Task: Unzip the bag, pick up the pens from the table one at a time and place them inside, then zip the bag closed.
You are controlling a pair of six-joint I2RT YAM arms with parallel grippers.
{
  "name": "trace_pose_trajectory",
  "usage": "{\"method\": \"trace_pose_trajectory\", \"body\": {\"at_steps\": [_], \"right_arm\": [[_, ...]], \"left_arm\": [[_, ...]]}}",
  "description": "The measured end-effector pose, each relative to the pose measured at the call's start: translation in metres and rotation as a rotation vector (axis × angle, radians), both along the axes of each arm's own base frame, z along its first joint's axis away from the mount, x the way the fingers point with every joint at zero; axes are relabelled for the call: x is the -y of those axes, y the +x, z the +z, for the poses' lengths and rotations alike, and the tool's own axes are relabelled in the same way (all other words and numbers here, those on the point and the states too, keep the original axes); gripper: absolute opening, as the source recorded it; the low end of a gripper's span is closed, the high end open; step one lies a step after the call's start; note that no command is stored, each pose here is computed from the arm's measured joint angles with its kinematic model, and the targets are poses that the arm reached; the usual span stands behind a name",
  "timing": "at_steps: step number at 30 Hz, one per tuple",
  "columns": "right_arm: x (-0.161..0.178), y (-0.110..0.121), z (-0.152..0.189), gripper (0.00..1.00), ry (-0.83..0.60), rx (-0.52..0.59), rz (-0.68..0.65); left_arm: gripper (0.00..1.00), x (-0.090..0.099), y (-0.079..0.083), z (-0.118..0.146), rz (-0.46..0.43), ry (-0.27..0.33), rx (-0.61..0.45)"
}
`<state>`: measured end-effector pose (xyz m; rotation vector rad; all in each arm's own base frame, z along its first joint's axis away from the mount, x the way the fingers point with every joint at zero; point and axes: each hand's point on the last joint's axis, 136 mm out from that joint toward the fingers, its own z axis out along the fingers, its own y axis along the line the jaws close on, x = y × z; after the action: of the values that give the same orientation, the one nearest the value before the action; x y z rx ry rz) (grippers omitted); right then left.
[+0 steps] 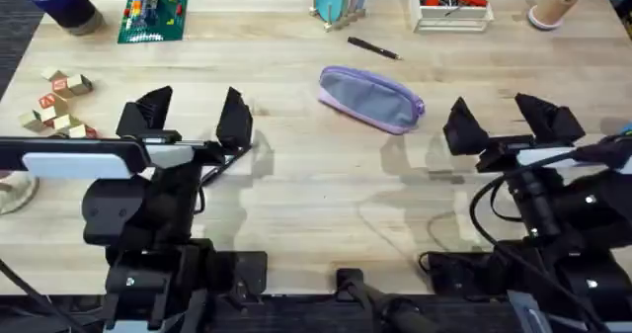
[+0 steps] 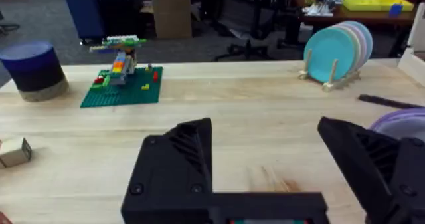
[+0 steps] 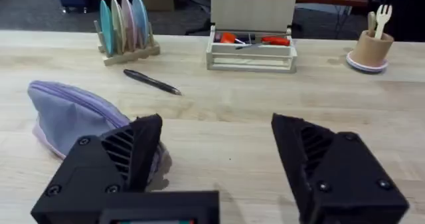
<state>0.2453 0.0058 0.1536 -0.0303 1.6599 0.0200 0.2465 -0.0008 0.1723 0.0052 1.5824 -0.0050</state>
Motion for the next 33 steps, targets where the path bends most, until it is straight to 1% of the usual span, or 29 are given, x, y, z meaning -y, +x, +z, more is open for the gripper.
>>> {"method": "trace_pose_trajectory", "body": {"at_steps": [3,5,8,10,13,18,22,27,33], "right_arm": [[0.001,0.000,0.004,0.996,-0.001,0.016,-0.004],[0.001,0.000,0.006,0.996,-0.001,0.023,-0.005],[0.001,-0.002,-0.001,0.995,-0.001,-0.032,-0.007],[0.001,-0.005,-0.004,0.995,-0.002,-0.092,-0.007],[0.001,-0.010,0.006,0.996,-0.003,-0.164,-0.008],[0.001,-0.011,0.041,0.996,-0.003,-0.249,-0.007],[0.001,-0.003,0.064,0.996,-0.004,-0.340,-0.007],[0.001,0.015,0.087,0.996,-0.005,-0.456,-0.007],[0.001,0.028,0.099,0.995,-0.006,-0.596,-0.007]], "left_arm": [[0.993,0.000,0.000,0.006,0.000,0.000,0.023],[0.993,0.000,0.000,0.005,0.000,0.000,0.018],[0.993,-0.003,-0.003,-0.004,0.016,0.000,-0.059],[0.993,-0.006,-0.008,-0.002,0.033,0.002,-0.096],[0.993,-0.009,-0.015,0.018,0.052,0.004,-0.117],[0.993,-0.010,-0.020,0.051,0.061,0.006,-0.161],[0.993,-0.010,-0.014,0.068,0.060,0.008,-0.243],[0.993,-0.010,0.002,0.086,0.056,0.013,-0.349],[0.993,-0.010,0.018,0.094,0.053,0.016,-0.508]]}}
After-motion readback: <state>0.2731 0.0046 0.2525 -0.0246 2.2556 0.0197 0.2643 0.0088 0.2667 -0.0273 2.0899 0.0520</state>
